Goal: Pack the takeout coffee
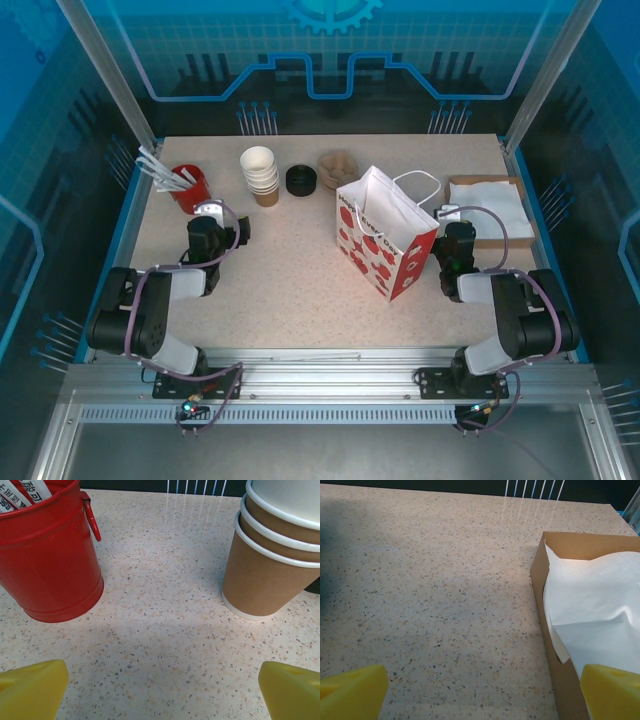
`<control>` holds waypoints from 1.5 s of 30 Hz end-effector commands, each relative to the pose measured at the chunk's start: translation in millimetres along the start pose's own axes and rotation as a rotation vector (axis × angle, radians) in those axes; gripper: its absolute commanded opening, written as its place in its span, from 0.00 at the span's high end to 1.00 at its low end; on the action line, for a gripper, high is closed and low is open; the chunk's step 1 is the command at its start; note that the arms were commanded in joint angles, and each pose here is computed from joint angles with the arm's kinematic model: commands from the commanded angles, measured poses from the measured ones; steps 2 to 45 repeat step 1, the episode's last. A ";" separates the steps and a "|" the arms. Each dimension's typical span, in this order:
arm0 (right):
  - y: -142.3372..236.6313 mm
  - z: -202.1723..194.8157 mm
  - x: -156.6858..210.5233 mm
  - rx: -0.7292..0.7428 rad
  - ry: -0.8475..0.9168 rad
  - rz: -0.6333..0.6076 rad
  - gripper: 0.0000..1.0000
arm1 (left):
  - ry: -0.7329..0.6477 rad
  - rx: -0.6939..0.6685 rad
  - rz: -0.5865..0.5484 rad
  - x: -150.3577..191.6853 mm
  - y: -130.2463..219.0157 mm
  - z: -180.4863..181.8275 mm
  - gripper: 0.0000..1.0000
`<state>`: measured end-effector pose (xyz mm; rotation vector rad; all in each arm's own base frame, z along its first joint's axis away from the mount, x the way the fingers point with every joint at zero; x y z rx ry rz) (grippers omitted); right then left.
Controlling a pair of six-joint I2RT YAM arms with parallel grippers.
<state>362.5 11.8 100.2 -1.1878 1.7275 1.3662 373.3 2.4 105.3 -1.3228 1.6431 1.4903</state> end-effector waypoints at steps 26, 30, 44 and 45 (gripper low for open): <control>-1.2 -0.3 -8.1 0.014 0.011 -0.030 0.00 | -0.006 0.019 -0.029 -7.2 0.8 -0.9 0.01; -1.2 -0.3 -8.1 0.014 0.011 -0.030 0.00 | -0.006 0.019 -0.029 -7.2 0.8 -0.9 0.01; -1.2 -0.3 -8.1 0.014 0.011 -0.030 0.00 | -0.006 0.019 -0.029 -7.2 0.8 -0.9 0.01; -1.2 -0.3 -8.1 0.014 0.011 -0.030 0.00 | -0.006 0.019 -0.029 -7.2 0.8 -0.9 0.01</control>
Point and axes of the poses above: each hand's point on the last joint's axis, 136 mm out from that joint toward the fingers, its own y axis back along the fingers, its own z axis along the line the jaws close on, x = y × z, the point moved 3 cm from there along y, back along the fingers, and after that the axes turned 12 degrees about y, right-handed, at the moved point
